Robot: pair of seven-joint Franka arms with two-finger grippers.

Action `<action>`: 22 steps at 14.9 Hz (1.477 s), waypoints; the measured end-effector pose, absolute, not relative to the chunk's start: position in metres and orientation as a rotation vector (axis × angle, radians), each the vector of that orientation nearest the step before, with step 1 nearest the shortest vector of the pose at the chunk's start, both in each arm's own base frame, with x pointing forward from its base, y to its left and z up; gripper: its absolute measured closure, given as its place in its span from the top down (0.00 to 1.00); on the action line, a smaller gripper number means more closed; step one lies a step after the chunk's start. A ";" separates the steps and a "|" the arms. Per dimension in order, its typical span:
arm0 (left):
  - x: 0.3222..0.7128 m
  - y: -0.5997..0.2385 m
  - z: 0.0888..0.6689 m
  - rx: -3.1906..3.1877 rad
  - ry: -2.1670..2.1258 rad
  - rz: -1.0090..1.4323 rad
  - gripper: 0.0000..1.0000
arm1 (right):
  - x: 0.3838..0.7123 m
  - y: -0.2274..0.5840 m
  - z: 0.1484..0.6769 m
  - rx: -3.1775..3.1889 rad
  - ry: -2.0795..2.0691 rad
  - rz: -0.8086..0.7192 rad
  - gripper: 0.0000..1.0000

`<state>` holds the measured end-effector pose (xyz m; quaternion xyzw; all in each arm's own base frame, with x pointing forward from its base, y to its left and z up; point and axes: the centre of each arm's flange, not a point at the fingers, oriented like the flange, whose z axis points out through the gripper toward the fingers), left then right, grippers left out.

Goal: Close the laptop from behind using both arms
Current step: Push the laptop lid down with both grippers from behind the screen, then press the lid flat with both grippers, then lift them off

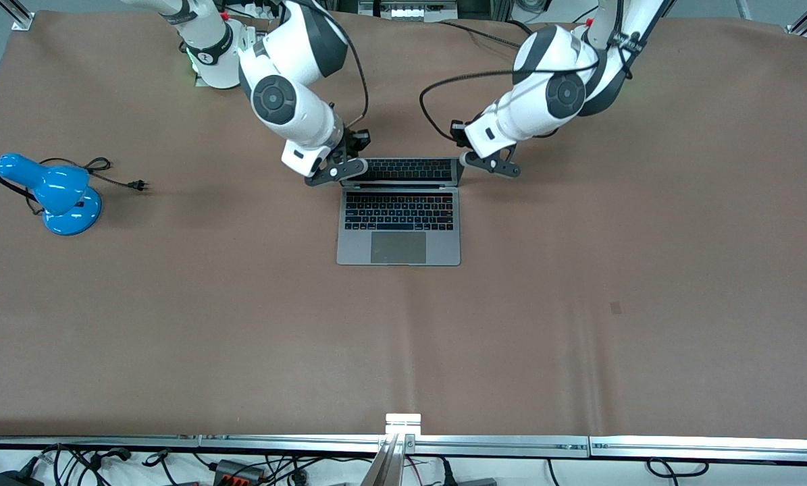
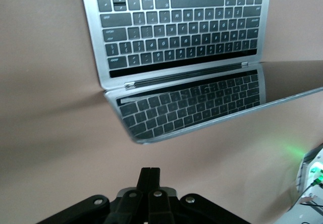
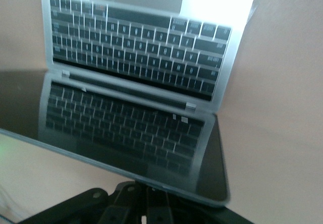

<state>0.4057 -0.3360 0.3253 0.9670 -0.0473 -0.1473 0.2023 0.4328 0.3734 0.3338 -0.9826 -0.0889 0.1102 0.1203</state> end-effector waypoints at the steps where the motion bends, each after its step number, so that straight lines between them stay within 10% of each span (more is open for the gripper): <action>1: 0.411 -0.339 0.325 2.690 -0.133 -0.407 0.01 | 0.438 0.372 0.336 -2.869 -0.231 0.290 0.01; 22: 0.550 -0.357 0.191 2.802 -0.165 -0.361 0.01 | 0.566 0.376 0.187 -2.975 -0.094 0.242 0.01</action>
